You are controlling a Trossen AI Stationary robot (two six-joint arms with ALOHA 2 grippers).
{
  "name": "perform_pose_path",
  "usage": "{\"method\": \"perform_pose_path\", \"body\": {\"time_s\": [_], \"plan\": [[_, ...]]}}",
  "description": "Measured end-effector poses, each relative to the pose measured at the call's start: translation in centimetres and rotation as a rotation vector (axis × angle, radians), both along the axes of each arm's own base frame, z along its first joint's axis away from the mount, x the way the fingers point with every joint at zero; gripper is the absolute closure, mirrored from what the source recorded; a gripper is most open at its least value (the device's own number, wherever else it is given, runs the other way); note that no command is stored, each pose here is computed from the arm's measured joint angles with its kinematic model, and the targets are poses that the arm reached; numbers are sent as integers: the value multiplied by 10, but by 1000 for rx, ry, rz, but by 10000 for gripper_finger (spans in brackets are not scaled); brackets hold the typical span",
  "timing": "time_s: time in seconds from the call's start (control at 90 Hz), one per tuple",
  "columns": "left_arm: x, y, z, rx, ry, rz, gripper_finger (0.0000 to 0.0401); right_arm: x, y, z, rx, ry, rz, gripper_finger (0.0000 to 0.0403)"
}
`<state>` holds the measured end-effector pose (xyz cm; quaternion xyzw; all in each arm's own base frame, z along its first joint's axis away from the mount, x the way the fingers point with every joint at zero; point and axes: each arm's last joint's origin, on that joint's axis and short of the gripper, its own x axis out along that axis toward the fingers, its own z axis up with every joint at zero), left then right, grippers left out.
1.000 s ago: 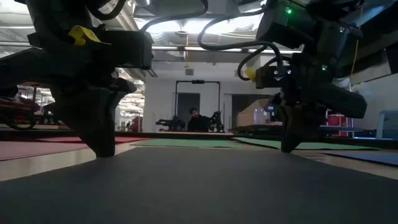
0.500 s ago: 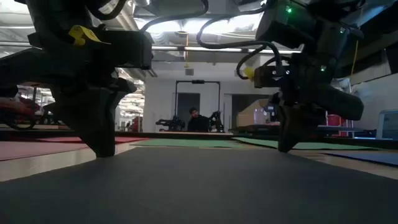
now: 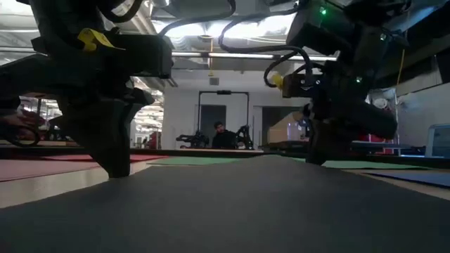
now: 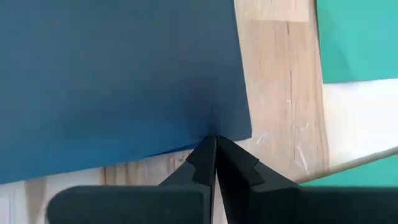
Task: Organize paper
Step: Stack the black paper on top of the black paper
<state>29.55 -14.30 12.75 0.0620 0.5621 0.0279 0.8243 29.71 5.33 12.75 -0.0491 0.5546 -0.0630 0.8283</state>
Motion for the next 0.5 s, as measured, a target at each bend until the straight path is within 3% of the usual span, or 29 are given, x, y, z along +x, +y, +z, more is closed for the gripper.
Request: {"method": "perform_pose_path", "body": {"time_s": [0.5], "plan": [[-1,-2,0,0,-1,-4,401,-1,2,2,37,36,3,403]]}}
